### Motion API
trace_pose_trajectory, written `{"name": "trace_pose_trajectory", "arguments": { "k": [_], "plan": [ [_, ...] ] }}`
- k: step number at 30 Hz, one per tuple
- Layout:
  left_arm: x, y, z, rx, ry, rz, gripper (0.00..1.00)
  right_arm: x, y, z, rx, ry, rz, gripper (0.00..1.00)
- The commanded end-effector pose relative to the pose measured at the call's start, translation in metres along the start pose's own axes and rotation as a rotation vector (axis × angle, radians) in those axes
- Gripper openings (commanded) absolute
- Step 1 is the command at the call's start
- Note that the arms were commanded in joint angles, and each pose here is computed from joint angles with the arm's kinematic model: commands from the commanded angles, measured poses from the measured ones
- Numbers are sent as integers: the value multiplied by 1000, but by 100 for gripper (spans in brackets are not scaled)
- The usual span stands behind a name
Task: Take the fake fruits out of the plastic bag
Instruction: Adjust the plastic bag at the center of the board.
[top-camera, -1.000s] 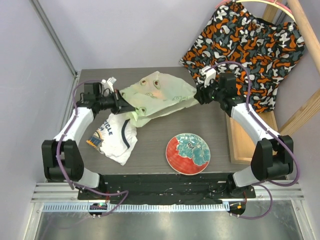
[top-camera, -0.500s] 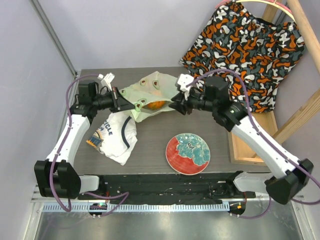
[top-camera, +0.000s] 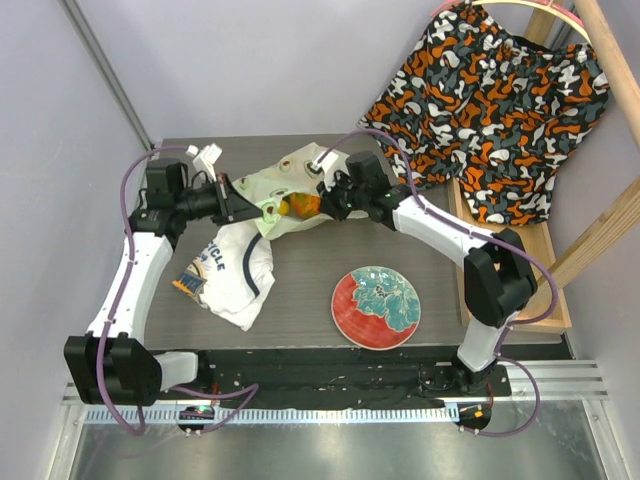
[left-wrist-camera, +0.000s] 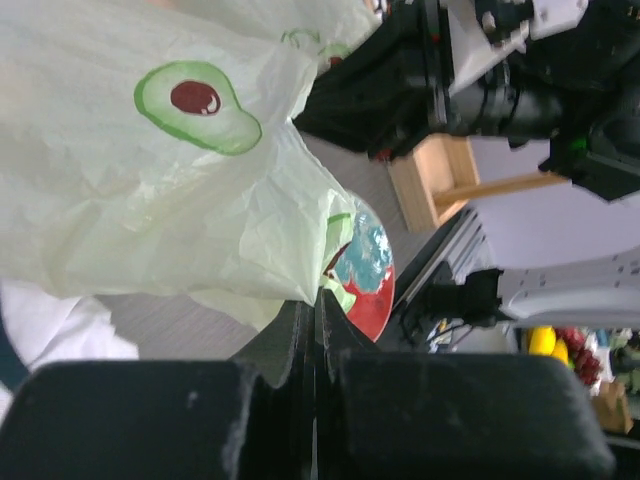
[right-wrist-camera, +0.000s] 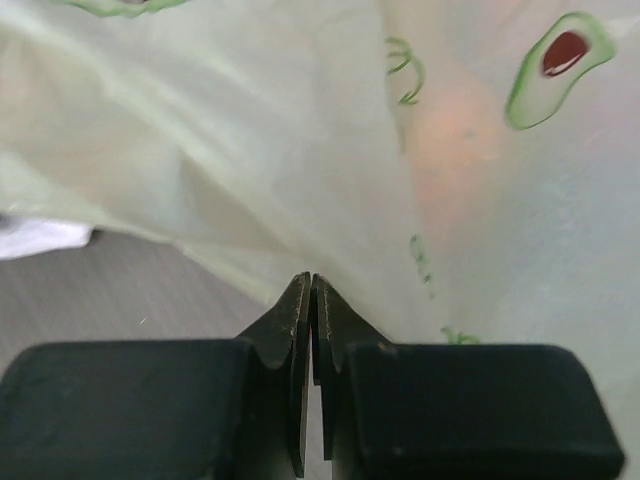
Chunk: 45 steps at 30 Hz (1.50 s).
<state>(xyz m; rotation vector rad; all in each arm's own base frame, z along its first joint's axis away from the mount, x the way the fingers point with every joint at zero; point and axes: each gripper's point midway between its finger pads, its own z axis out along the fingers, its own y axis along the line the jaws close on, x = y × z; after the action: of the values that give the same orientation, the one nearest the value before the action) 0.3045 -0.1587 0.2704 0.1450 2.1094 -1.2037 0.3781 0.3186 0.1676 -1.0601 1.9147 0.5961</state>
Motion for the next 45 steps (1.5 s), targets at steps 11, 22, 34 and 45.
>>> {"name": "trace_pose_trajectory", "arguments": {
  "k": [11,22,34,45],
  "plan": [
    [-8,-11,-22,-35,51,191,0,31,7,21,79,35,-91,9],
    [35,-52,-55,43,9,171,0,35,50,-17,129,12,-268,10],
    [28,-29,-72,-87,-21,194,0,-38,84,-33,-99,-68,-344,12],
    [-4,-38,-62,-17,-35,165,0,-43,46,5,70,-34,-365,5]
  ]
}}
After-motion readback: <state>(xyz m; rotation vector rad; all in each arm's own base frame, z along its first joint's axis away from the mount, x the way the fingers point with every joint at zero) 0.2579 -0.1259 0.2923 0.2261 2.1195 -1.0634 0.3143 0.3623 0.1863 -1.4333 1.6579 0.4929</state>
